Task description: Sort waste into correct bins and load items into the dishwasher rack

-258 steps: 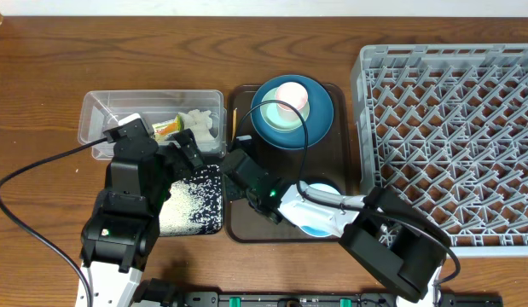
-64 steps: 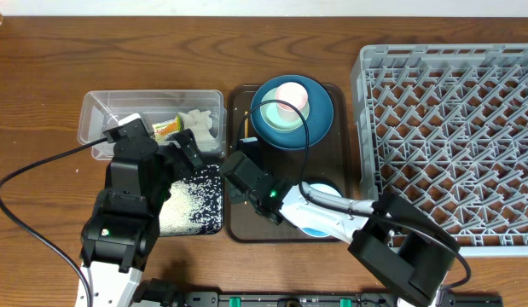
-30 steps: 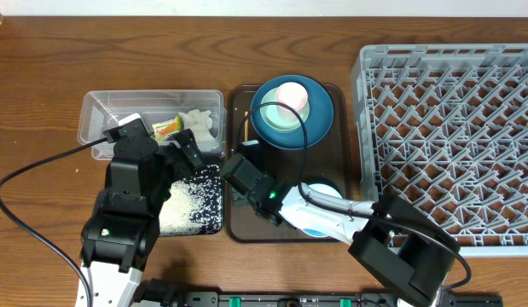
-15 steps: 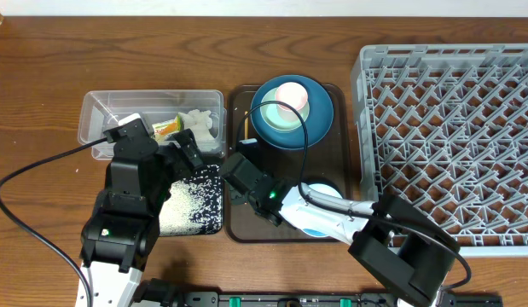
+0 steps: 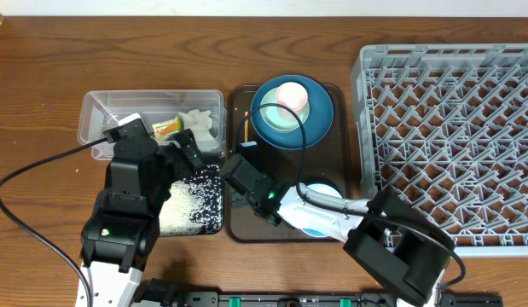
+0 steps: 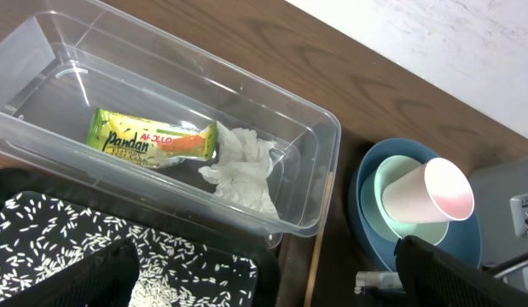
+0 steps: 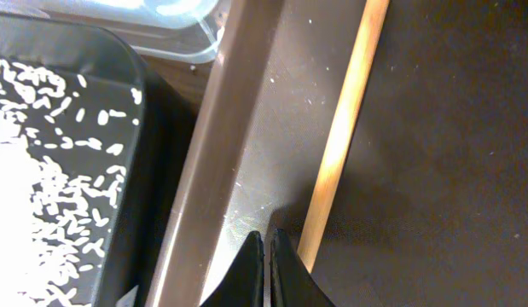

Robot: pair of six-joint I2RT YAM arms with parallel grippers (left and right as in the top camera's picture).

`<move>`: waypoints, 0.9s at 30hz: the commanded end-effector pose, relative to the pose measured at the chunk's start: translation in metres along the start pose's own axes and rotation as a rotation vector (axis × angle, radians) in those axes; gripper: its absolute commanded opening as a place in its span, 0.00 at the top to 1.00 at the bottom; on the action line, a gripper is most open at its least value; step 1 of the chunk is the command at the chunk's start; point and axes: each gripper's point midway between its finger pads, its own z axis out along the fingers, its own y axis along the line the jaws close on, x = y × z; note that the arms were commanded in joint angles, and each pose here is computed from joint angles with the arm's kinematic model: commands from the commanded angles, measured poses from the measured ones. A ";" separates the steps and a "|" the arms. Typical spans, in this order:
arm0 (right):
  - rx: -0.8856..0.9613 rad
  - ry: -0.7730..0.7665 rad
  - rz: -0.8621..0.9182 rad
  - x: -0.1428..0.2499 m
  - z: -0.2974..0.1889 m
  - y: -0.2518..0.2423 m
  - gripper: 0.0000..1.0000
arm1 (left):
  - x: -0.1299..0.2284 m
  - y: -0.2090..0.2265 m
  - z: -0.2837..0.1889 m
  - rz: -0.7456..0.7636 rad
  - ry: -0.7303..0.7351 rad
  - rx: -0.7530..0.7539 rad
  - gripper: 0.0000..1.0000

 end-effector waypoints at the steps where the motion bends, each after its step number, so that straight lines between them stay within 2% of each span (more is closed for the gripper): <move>1: 0.009 0.012 -0.003 0.007 0.004 0.000 0.97 | -0.001 0.005 0.001 -0.011 -0.010 -0.021 0.02; 27: 0.071 0.036 0.028 -0.001 -0.006 -0.026 0.98 | -0.001 0.005 0.001 -0.011 -0.010 -0.021 0.02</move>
